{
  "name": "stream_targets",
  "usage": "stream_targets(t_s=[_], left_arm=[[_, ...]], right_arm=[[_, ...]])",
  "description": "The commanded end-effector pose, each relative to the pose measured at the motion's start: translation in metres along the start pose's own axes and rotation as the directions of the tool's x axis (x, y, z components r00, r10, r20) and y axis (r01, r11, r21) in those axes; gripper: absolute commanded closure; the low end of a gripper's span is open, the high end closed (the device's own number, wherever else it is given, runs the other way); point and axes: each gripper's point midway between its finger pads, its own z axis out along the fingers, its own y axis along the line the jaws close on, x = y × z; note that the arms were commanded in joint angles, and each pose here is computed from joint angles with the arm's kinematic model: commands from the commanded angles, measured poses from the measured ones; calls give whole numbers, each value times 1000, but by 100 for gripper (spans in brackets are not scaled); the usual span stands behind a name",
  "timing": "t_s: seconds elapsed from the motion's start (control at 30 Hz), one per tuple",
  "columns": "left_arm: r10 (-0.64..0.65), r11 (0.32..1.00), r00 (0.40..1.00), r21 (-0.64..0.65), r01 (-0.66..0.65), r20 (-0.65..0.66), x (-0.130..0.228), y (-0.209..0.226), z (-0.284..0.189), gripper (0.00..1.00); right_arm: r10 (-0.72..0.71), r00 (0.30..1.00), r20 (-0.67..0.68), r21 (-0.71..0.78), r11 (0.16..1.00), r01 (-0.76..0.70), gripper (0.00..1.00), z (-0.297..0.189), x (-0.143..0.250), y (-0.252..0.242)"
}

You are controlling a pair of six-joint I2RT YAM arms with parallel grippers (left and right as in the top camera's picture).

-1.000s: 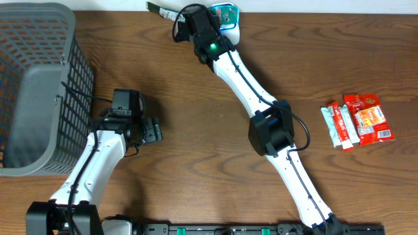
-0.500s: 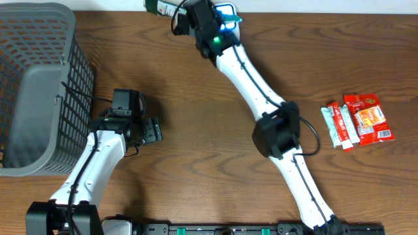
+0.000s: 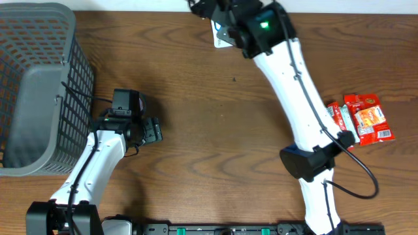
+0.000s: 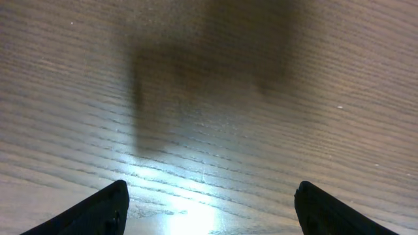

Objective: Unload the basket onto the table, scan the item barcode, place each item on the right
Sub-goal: 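Carry the gloves pack right and lower it onto the red packets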

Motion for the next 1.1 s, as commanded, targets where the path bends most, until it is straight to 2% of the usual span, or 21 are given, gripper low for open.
stream_targets(t_s=[0.0, 0.2, 0.3, 0.5, 0.7, 0.93, 1.0, 1.03, 1.07], left_arm=[[9, 1000, 1000, -14, -9, 5, -3, 3, -1, 18], [9, 1000, 1000, -14, -9, 5, -3, 3, -1, 18], [9, 1000, 1000, -14, -9, 5, -3, 3, -1, 18], [9, 1000, 1000, -14, -9, 5, -3, 3, -1, 18], [9, 1000, 1000, -14, -9, 5, -3, 3, -1, 18], [9, 1000, 1000, -14, -9, 5, -3, 3, -1, 18], [9, 1000, 1000, -14, -9, 5, -3, 3, -1, 18], [9, 1000, 1000, -14, -9, 5, -3, 3, -1, 18], [9, 1000, 1000, -14, -9, 5, -3, 3, -1, 18]], right_arm=[[349, 934, -74, -80, 932, -354, 99, -19, 41, -10], [413, 844, -343, -304, 801, -515, 99, -10, 111, 23], [485, 744, -459, -259, 728, -635, 99, 8, 145, 21], [461, 575, -676, -192, 643, -741, 99, 41, 224, 43], [461, 455, -762, -128, 582, -803, 99, 71, 280, 60], [466, 378, -800, -56, 569, -820, 98, 85, 325, 67], [469, 367, -803, -45, 567, -823, 94, 88, 332, 68], [472, 362, -804, -41, 563, -825, 88, 89, 335, 69], [472, 358, -805, -39, 561, -827, 67, 91, 337, 70]])
